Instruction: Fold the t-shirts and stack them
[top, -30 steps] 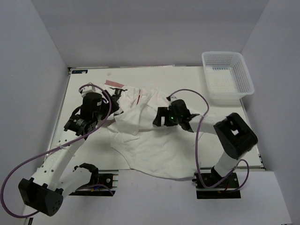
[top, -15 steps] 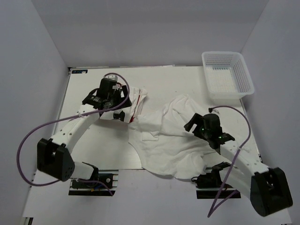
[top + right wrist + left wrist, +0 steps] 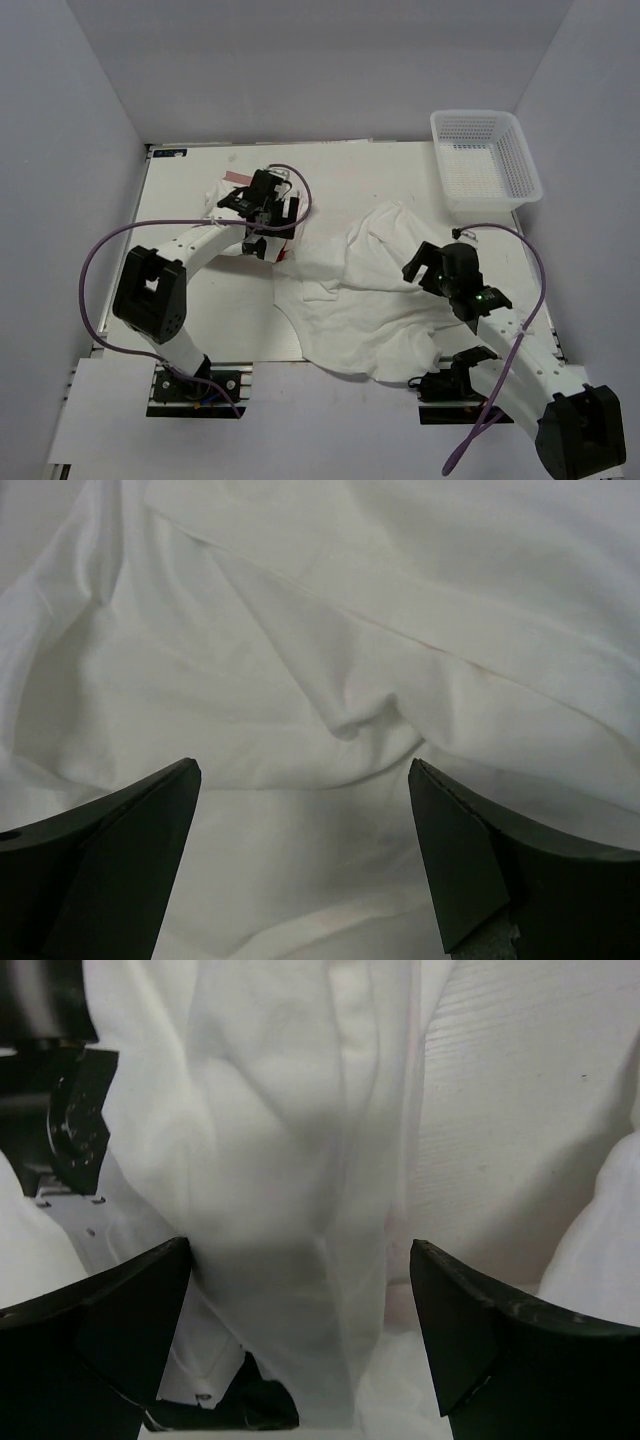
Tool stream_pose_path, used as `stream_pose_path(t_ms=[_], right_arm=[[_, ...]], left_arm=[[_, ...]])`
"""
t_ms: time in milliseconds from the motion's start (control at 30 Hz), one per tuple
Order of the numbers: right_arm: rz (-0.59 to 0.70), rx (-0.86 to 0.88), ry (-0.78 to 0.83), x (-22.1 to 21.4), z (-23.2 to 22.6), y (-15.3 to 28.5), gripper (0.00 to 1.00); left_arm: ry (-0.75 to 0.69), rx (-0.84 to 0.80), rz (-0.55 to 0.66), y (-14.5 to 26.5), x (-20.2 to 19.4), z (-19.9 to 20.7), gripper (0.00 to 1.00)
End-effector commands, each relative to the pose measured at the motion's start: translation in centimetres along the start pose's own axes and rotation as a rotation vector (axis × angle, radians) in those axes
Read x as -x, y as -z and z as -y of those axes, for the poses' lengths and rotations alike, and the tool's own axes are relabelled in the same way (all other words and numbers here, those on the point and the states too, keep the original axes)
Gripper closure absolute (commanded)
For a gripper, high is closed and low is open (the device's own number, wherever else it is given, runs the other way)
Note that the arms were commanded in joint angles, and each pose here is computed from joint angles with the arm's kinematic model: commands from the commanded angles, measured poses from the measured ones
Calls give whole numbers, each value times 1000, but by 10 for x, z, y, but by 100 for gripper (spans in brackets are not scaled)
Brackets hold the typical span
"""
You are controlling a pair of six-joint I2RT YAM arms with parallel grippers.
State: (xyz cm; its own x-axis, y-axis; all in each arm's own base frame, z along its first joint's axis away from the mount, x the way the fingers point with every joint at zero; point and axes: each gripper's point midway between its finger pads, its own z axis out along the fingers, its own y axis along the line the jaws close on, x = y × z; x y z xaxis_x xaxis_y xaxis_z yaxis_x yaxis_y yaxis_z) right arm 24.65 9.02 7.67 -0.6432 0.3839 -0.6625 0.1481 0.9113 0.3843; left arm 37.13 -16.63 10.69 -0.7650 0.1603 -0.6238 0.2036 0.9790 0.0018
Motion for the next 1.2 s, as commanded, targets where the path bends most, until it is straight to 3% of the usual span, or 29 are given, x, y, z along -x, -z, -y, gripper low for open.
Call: stream_pose_path(t_ms=[0,167,333,467,833,1100,1167], right_arm=[[69,157,30,15,-29,3,10],[17,132,45,6,-24,-5,10],[14,124,38,4,-23,-10,10],[29,128,28,8,-25,-11,10],[4,101,13,8,-25,-23,10],[34,49,11,18,-20,-27,10],[44,28,12,21,-17,-29,10]], left_arm=[[-118,28,71,-5,19,-1,0],[-119,128,46,-47,1,-14,0],[-116,369,-137,-92,-34,-49,0],[-94,439,-151,-105,-35,-68,0],[-128,491,2,-115,44,-139,0],[-144,538,19,-149,78,-204,0],[-155,545,-20,-163,69,-224,0]])
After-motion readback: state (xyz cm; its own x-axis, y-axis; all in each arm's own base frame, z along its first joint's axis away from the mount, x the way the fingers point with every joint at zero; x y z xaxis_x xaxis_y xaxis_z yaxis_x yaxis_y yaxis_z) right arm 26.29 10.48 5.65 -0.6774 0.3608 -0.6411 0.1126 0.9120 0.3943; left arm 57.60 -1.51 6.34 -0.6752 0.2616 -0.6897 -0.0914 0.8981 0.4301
